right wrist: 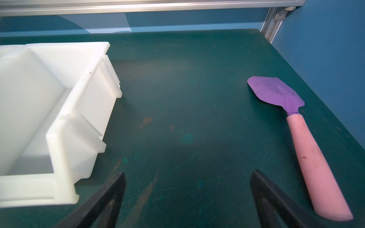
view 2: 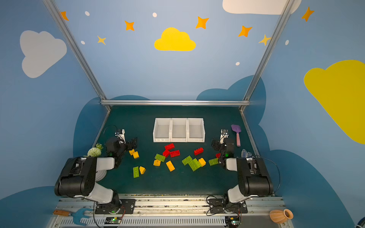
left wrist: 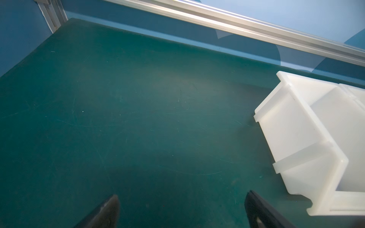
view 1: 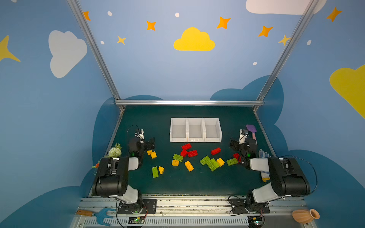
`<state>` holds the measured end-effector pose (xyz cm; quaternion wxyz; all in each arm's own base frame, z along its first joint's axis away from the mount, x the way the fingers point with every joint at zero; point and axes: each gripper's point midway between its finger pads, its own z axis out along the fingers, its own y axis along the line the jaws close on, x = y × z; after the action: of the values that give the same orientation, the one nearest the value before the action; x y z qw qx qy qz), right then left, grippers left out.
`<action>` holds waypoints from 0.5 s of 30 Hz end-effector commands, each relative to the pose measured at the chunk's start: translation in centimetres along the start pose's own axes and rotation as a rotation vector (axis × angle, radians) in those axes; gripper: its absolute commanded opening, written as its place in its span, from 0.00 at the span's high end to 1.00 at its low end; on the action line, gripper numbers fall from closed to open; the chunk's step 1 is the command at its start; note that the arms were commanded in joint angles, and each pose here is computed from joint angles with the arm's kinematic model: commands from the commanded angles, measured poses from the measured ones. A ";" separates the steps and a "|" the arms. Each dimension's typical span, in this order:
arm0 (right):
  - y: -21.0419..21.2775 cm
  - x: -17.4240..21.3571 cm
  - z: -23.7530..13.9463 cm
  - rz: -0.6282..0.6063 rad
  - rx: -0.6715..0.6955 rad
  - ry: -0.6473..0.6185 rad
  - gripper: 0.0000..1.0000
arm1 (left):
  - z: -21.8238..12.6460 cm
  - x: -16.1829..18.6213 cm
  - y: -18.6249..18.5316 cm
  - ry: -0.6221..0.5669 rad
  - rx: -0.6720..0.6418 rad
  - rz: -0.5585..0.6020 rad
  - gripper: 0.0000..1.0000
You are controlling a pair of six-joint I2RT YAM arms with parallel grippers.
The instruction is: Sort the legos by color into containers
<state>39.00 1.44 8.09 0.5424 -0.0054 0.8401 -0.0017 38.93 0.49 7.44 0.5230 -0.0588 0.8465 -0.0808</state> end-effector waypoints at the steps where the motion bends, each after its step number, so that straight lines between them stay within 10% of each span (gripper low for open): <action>1: 0.1 -0.9 0.0 -0.008 -0.010 -0.023 0.04 | -0.1 -0.7 -0.1 -0.027 -0.001 0.001 0.01; 15: 0.1 -1.0 0.0 -0.008 -0.011 -0.023 0.04 | -0.1 -0.8 -0.1 -0.026 0.000 0.002 0.01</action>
<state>39.00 1.45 8.09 0.5424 -0.0056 0.8401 -0.0014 38.93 0.49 7.44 0.5230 -0.0588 0.8465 -0.0808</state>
